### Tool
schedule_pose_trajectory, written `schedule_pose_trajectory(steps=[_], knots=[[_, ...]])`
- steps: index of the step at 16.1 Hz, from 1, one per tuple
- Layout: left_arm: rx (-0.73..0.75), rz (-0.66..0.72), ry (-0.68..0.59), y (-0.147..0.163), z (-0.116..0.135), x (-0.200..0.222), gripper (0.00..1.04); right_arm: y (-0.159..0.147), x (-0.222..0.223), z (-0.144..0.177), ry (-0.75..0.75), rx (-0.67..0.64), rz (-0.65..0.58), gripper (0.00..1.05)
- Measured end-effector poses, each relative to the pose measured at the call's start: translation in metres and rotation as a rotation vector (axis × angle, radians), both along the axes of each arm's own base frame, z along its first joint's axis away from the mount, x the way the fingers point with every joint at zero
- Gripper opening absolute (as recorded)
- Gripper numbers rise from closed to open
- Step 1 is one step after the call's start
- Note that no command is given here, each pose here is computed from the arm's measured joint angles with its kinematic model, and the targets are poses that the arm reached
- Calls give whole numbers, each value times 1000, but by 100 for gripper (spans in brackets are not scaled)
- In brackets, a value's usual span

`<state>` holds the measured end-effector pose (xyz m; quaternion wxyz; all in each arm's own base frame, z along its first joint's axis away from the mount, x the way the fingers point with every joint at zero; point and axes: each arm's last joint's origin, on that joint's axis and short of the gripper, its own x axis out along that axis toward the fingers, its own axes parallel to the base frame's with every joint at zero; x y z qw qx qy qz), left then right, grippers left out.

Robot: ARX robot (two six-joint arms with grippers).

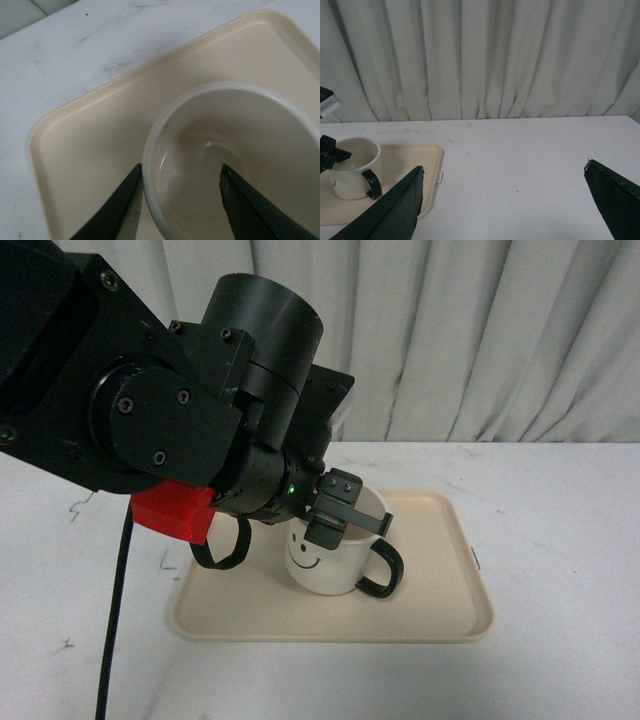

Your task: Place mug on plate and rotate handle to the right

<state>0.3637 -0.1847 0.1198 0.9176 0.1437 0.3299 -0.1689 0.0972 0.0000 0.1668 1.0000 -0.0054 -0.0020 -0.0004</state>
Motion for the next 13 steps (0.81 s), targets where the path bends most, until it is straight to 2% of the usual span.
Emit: schedule_pose_trajectory(steps=[1,3,4,6,7,8,10,11,13], knots=[[-25,-37,-17,0,10,-11,58,0,0,0,0,0,0,98],[-146,-134,-158,5,44,-35,78,0,0,0,0,0,0,98],[-187,-162,-258,11,62,-46,85,0,0,0,0,0,0,98],[-239,-121,-542,32,99,-71,100,0,0,0,1,0,-1,98],[-255,-85,-605,34,106,-72,96,0,0,0,0,0,0,98],[-279,101,-689,43,103,-75,86,0,0,0,0,0,2,98],[-243,285,-650,71,73,-95,70,0,0,0,2,0,0,98],[-239,338,-637,95,64,-112,55,0,0,0,1,0,0,98],[-292,360,-707,119,75,-133,33,0,0,0,0,0,1,98]])
